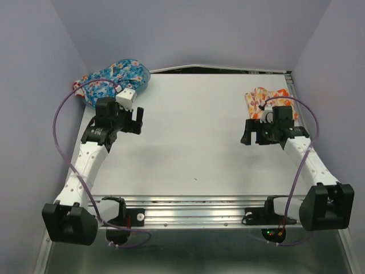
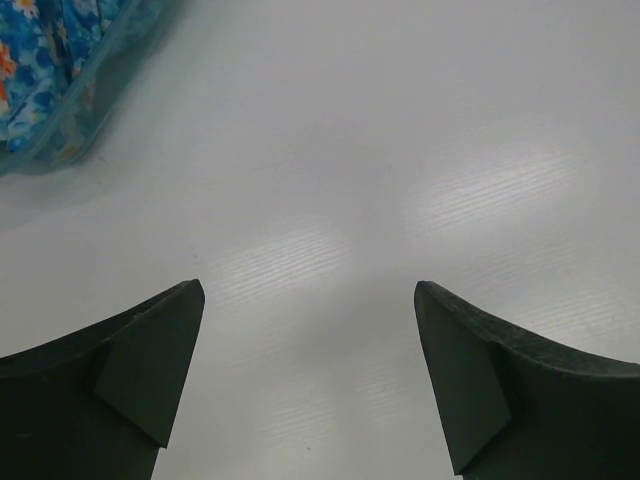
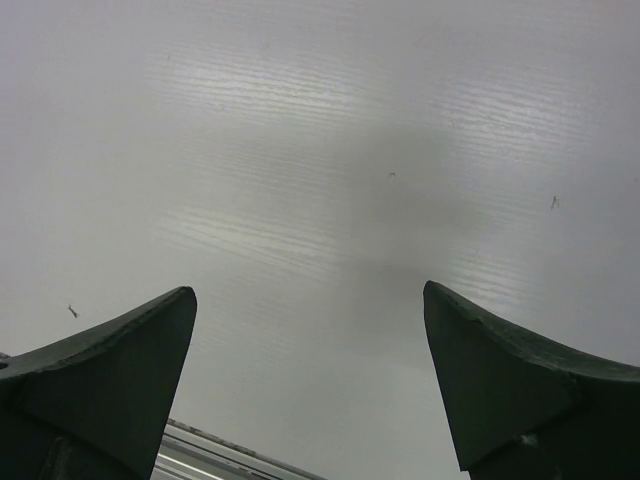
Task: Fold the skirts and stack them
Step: Grab the skirt from the pile
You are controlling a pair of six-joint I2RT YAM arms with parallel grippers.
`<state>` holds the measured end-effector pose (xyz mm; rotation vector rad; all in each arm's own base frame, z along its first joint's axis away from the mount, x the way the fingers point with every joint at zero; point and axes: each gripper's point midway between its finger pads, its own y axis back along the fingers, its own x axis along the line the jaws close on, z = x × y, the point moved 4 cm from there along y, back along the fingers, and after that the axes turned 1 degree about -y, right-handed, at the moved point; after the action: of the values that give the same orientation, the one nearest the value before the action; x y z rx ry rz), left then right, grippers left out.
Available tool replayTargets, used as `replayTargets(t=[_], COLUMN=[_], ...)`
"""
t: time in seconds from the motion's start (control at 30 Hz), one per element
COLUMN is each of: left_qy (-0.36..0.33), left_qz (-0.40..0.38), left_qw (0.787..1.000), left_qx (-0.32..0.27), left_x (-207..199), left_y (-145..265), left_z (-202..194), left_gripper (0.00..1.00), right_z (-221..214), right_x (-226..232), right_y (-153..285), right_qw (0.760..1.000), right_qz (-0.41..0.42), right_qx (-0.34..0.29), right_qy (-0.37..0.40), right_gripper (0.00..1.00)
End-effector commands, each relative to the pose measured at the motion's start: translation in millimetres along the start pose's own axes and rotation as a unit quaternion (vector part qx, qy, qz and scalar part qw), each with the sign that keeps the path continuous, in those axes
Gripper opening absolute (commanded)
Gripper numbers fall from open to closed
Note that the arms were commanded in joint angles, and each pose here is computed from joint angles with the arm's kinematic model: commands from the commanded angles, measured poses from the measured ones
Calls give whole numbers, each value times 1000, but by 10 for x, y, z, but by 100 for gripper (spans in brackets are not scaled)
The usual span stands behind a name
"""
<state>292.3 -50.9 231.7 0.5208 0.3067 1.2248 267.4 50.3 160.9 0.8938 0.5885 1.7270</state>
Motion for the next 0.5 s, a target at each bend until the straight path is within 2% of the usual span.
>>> replayTargets(t=[0.0, 0.07, 0.13, 0.17, 0.2, 0.23, 0.27, 0.3, 0.33, 0.47], left_qy=[3, 7, 22, 38, 41, 68, 87, 95, 118, 156], left_qz=[14, 20, 22, 17, 21, 30, 31, 36, 37, 39], left_qw=[1000, 999, 999, 999, 998, 997, 995, 993, 992, 985], left_qx=[-21, -30, -35, -22, -53, -28, -29, -52, -35, -57], left_x=[145, 250, 390, 472, 573, 786, 877, 998, 1195, 1580], left_y=[-9, -79, -112, -266, -215, -405, -461, -405, -625, -916], left_z=[515, 827, 1009, 1028, 1322, 1270, 1343, 1597, 1538, 1737], left_gripper=[99, 99, 99, 99, 99, 99, 99, 99, 98, 96], right_z=[141, 129, 128, 112, 110, 107, 115, 104, 88, 30], right_x=[70, 51, 38, 42, 43, 43, 45, 59, 66, 70], right_y=[43, 17, -4, -9, -19, -22, -20, -24, -30, -64], right_qw=[999, 999, 1000, 1000, 1000, 1000, 1000, 999, 999, 999], right_qz=[29, 25, 22, 24, 26, 26, 27, 33, 36, 43], right_qx=[-19, -11, -6, -1, 1, 1, -1, 1, 4, 13], right_qy=[22, 18, 16, 13, 13, 11, 14, 13, 13, 9], right_gripper=[100, 100, 100, 100, 100, 100, 100, 100, 100, 100])
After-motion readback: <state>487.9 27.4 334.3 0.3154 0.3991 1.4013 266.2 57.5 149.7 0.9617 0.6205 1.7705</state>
